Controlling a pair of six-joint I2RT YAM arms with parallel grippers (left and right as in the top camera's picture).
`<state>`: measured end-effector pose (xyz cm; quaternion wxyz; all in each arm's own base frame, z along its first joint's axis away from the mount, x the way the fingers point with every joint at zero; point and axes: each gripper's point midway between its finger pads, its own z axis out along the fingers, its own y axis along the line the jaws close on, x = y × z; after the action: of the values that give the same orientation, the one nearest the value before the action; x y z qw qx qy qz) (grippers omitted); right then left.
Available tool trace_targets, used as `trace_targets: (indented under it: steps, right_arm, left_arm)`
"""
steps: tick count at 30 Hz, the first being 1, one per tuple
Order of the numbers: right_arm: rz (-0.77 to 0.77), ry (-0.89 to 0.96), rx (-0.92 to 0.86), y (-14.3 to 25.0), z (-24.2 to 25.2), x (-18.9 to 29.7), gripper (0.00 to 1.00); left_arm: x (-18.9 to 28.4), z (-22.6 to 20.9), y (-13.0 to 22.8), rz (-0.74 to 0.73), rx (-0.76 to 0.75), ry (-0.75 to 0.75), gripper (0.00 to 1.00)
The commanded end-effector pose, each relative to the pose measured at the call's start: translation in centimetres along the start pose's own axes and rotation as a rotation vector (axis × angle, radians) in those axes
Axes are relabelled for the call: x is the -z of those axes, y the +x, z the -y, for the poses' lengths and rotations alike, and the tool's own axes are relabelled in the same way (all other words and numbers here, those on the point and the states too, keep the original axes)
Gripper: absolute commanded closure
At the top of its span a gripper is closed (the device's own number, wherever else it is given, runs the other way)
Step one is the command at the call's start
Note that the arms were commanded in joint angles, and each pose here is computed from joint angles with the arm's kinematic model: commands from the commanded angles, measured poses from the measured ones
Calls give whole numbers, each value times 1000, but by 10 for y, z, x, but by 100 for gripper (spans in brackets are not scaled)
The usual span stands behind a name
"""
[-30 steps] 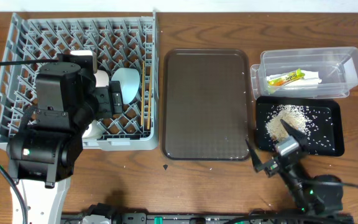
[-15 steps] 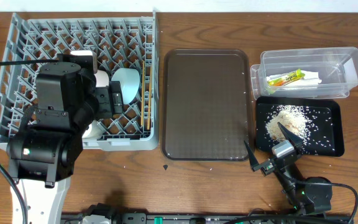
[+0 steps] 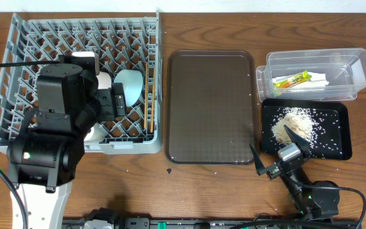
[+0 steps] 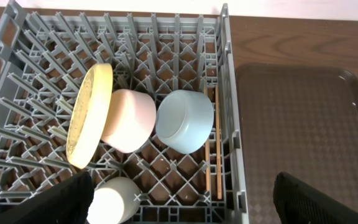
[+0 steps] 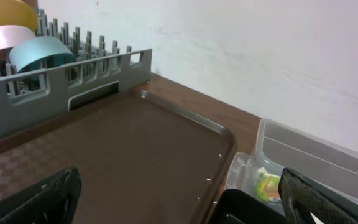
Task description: Sort waste into correct bins and load items into the dishwasher
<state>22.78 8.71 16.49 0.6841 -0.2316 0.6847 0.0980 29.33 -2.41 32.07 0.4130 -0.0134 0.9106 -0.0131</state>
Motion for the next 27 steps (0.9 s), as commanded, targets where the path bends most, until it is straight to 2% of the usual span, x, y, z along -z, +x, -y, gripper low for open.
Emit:
trace_targets:
  steps: [1, 6, 15, 23, 27]
  right_arm:
    - [1, 12, -11, 1, 2, 1, 1]
    - [1, 12, -11, 1, 2, 1, 1]
    - [1, 12, -11, 1, 2, 1, 1]
    - [1, 12, -11, 1, 2, 1, 1]
    - [1, 12, -11, 1, 2, 1, 1]
  left_arm:
    - [23, -18, -1, 90, -6, -83, 7]
    - [36, -36, 8, 279, 129, -123, 7]
    - [4, -56, 60, 593, 291, -107, 7]
    - [-10, -60, 109, 711, 306, -90, 7]
    - [-19, -63, 122, 723, 311, -98, 7]
